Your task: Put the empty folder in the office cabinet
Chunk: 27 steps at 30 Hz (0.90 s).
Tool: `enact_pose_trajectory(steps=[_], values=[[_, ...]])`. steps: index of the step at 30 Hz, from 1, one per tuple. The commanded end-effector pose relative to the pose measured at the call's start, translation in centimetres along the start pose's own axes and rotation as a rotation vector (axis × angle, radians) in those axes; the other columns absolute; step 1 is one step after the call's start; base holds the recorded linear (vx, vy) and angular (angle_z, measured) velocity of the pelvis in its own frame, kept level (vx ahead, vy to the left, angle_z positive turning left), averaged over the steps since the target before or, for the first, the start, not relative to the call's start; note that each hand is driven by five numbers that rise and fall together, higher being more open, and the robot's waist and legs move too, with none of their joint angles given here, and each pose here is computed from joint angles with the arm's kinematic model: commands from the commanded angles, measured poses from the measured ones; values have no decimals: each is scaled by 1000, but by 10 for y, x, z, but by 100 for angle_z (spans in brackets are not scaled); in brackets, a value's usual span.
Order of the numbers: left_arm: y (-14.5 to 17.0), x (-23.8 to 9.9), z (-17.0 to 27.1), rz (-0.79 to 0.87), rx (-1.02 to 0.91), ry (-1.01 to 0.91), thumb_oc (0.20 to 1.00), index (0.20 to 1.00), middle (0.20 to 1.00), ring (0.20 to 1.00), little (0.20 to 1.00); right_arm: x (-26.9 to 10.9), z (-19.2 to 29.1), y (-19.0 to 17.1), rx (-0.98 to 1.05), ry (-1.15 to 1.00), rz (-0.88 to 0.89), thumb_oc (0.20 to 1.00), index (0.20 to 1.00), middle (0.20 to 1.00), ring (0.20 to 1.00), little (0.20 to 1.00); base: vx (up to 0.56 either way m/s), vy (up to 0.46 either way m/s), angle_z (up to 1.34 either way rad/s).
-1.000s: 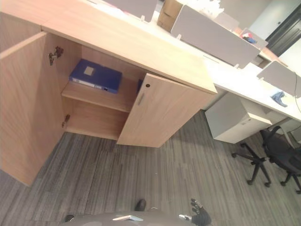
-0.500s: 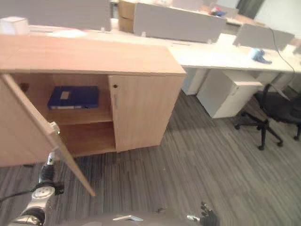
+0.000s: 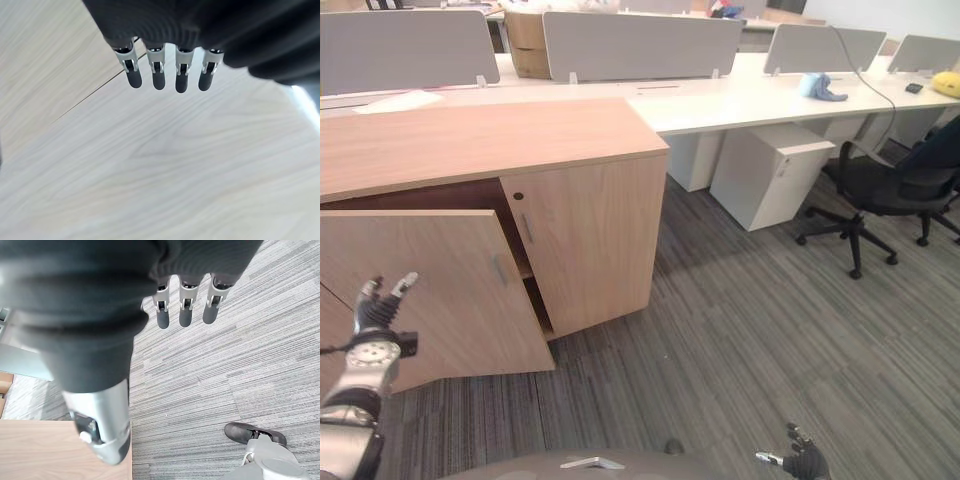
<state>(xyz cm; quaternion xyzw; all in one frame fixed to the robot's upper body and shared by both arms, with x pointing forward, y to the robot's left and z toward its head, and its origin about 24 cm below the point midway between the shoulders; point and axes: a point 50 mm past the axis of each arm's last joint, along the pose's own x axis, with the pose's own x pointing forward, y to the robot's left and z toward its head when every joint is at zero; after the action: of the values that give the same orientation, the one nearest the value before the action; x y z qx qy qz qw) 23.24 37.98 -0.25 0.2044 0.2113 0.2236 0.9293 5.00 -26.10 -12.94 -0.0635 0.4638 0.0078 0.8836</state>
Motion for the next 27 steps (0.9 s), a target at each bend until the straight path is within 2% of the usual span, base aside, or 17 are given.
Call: enact_pose_trajectory(steps=[1,4,8,11,12,13,15,16,18,19,24,26,27], values=[[37,11,33,150,-34,-90,1000,1000,1000,1000,1000,3,24,-9,-39,-105,-31,1000,1000,1000,1000,1000,14,-35,2],[37,13,37,132,-11,-95,1000,1000,1000,1000,1000,4,23,-10,-56,-95,-32,1000,1000,1000,1000,1000,-7,-34,3],[17,11,30,52,5,-86,1000,1000,1000,1000,1000,6,24,-10,-66,-93,-36,1000,1000,1000,1000,1000,-19,-20,6],[-26,-6,-8,-100,-1,-1,1000,1000,1000,1000,1000,13,29,-3,-76,-93,-25,1000,1000,1000,1000,1000,-22,-25,23],[-26,-6,-9,-100,-1,0,1000,1000,1000,1000,1000,13,29,-3,-77,-92,-26,1000,1000,1000,1000,1000,-26,-26,12],[-55,-25,-37,-197,-33,67,1000,1000,1000,1000,1000,19,32,0,-109,-78,-27,1000,1000,1000,1000,1000,-17,-15,14],[-55,-26,-37,-196,-34,69,1000,1000,1000,1000,1000,19,32,0,-111,-77,-27,1000,1000,1000,1000,1000,-16,-10,11],[-77,-45,-56,-275,-70,111,1000,1000,1000,1000,1000,24,33,3,-126,-55,-36,1000,1000,1000,1000,1000,-21,-8,27],[-90,-66,-77,-355,-110,172,1000,1000,1000,1000,1000,28,33,3,-152,-25,-42,1000,1000,1000,1000,1000,-30,0,37],[-99,-87,-100,-410,-135,259,1000,1000,1000,1000,1000,32,34,6,-168,-5,-34,1000,1000,1000,1000,1000,-28,2,24],[-108,-134,-150,-475,-94,489,1000,1000,1000,1000,1000,36,33,13,-209,25,-19,1000,1000,1000,1000,1000,-13,-11,24],[-109,-141,-158,-479,-83,534,1000,1000,1000,1000,1000,37,32,15,-213,31,-16,1000,1000,1000,1000,1000,-7,-14,18],[-110,-163,-182,-503,-10,688,1000,1000,1000,1000,1000,39,30,19,-250,61,-3,1000,1000,1000,1000,1000,-9,-18,15]])
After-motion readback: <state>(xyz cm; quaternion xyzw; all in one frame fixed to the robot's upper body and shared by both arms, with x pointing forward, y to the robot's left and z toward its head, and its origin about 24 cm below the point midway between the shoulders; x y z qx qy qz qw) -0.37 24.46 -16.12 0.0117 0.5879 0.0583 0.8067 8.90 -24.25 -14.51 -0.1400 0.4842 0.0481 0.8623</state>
